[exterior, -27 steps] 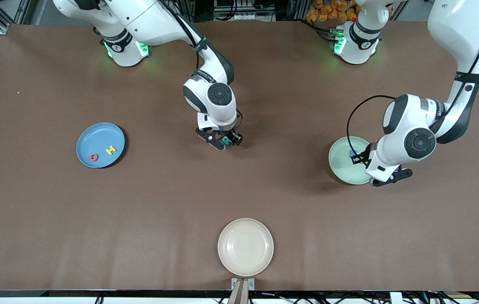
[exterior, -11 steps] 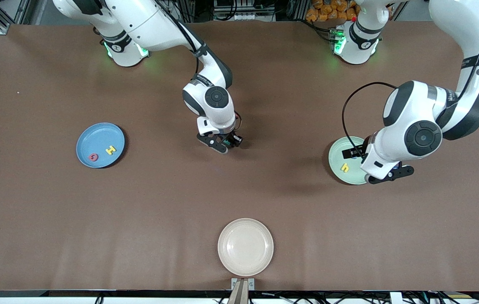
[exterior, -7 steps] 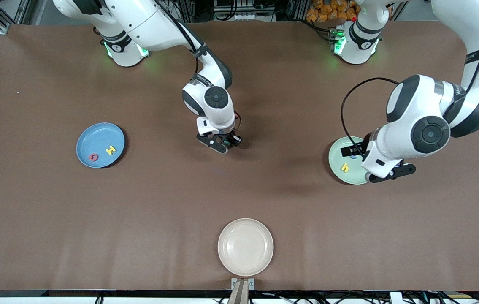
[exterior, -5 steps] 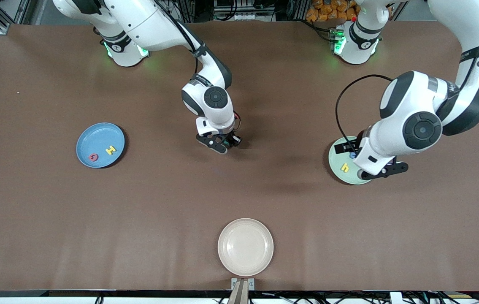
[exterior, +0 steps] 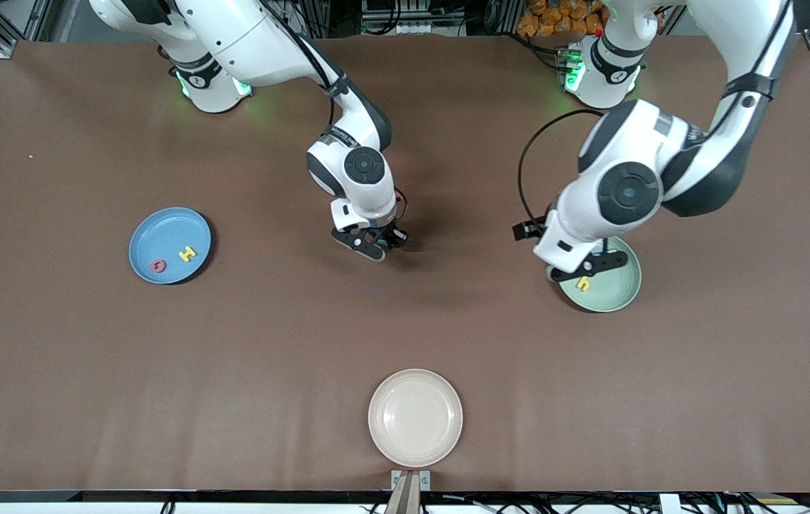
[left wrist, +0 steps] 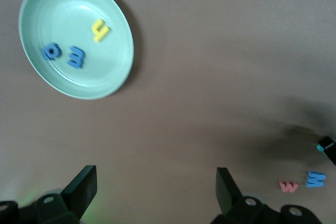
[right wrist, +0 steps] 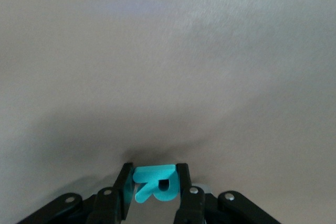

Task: Sort uppercase to blue plate, lowercase to green plate
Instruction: 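Grasp the teal 'R' with the right gripper while the left gripper withdraws, then carry the 'R' over the blue plate with the right gripper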

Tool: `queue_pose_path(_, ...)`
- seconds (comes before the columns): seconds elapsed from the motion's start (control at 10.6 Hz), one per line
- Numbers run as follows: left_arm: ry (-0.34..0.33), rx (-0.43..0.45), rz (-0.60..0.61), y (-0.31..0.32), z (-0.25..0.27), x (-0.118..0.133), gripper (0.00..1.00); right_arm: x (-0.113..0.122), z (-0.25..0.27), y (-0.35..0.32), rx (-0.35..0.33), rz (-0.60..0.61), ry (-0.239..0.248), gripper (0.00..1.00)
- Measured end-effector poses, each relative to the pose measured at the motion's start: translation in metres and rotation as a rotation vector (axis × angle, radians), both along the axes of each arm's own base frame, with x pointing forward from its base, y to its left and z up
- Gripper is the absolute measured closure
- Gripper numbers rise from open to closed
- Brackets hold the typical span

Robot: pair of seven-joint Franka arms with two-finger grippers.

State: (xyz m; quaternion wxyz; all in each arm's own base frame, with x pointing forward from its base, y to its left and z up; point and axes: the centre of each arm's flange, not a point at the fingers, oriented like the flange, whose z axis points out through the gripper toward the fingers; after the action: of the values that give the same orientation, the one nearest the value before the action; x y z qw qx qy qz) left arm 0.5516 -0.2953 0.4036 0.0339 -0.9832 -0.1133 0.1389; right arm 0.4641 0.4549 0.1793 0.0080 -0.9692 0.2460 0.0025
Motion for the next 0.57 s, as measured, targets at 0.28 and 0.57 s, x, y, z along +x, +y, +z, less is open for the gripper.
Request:
queue_pose_path(0.28,-0.017,-0.016,0.020,-0.040,-0.017,-0.022,0.00,0.035,0.013,-0.033,-0.024,0.041,0.016,0.61)
queue_pose_path(0.57,-0.050,-0.067,0.034,-0.080,-0.059,-0.049,0.00,0.067,0.045,-0.080,-0.038,0.169,0.089,0.61)
